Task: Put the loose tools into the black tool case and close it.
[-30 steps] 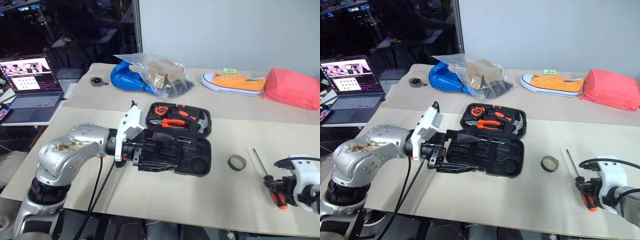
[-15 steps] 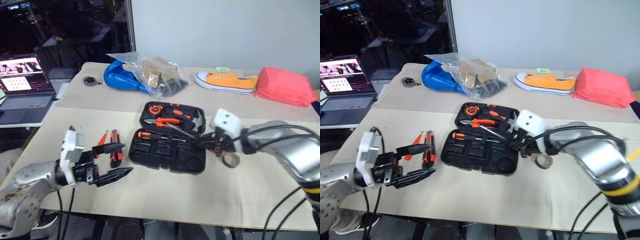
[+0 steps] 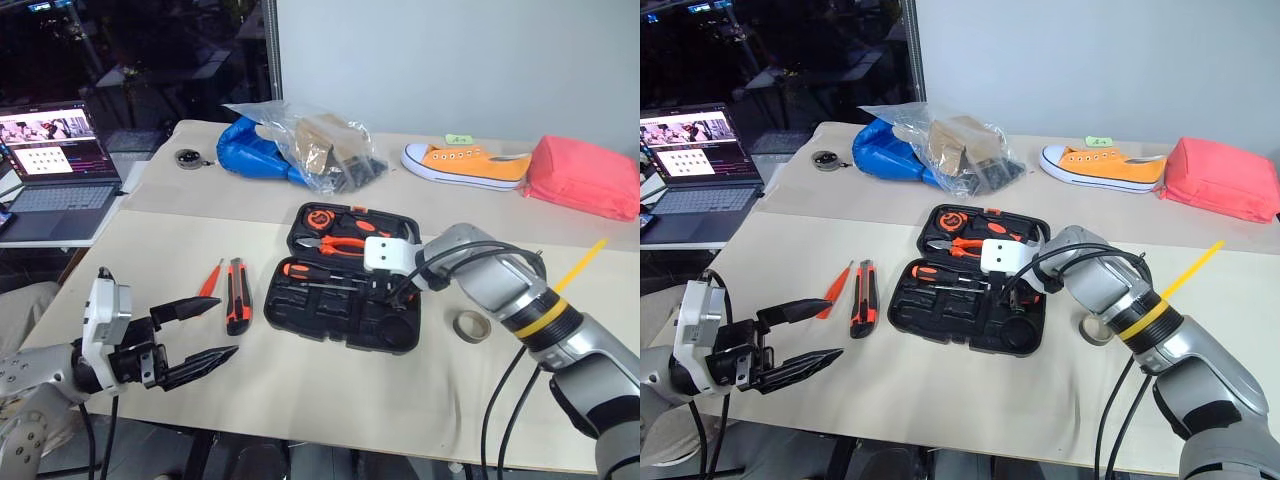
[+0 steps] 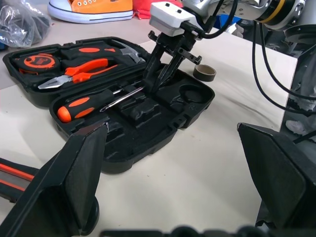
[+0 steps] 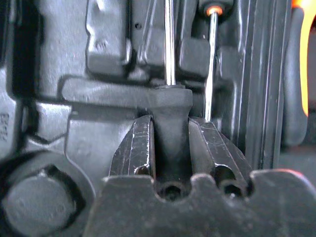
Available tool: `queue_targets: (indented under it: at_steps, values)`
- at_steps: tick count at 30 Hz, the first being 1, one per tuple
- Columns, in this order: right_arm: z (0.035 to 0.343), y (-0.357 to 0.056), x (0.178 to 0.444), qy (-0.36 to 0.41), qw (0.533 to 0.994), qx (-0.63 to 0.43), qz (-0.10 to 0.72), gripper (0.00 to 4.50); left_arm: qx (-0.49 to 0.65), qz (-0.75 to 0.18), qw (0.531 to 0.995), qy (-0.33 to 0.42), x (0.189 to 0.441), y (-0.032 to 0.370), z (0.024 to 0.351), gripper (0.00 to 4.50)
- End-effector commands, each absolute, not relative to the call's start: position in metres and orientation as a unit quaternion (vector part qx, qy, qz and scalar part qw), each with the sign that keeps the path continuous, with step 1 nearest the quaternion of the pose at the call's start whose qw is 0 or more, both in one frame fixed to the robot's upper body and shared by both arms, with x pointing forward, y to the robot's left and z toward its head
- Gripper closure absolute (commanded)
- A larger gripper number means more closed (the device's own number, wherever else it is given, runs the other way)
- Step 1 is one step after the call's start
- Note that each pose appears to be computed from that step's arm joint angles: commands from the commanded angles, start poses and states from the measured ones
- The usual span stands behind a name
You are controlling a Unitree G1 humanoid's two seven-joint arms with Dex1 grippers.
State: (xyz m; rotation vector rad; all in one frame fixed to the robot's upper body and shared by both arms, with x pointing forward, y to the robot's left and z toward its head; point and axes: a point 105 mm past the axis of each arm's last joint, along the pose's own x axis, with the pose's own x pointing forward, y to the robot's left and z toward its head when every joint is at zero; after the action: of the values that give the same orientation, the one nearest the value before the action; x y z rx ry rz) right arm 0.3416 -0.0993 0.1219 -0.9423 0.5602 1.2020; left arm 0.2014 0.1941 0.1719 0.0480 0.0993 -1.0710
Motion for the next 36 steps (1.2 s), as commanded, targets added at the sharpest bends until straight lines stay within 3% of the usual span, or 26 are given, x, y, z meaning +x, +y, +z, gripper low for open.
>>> queue_targets:
  at_steps: [1,11,12,14,21,24,28,33,36]
  values:
    - [0.129,-0.103,0.341,0.264,0.701,-0.4,0.527,3.85,0.038,-0.516,0.855,0.03,0.204,0.193,0.178,0.0]
    - [0.121,-0.1,0.332,0.277,0.691,-0.39,0.543,3.85,0.047,-0.528,0.847,0.03,0.208,0.193,0.176,0.0]
    - [0.122,-0.1,0.331,0.274,0.689,-0.392,0.544,2.84,0.048,-0.529,0.847,0.03,0.208,0.193,0.177,0.0]
    - [0.13,-0.1,0.33,0.255,0.698,-0.391,0.544,2.32,0.049,-0.53,0.846,0.032,0.208,0.194,0.176,0.0]
    - [0.168,-0.103,0.317,0.18,0.733,-0.338,0.562,2.32,0.046,-0.53,0.846,0.035,0.208,0.195,0.175,0.0]
    - [0.18,-0.098,0.311,0.127,0.759,-0.283,0.572,3.03,0.046,-0.528,0.847,0.033,0.21,0.196,0.174,0.0]
    - [0.179,-0.099,0.312,0.075,0.814,-0.23,0.528,4.43,0.046,-0.524,0.85,0.03,0.211,0.198,0.174,0.0]
    - [0.156,-0.107,0.319,0.019,0.881,-0.228,0.413,4.47,0.045,-0.515,0.855,0.032,0.208,0.207,0.167,0.0]
    - [0.132,-0.105,0.318,0.021,0.895,-0.252,0.368,4.47,0.044,-0.513,0.856,0.035,0.205,0.211,0.163,0.0]
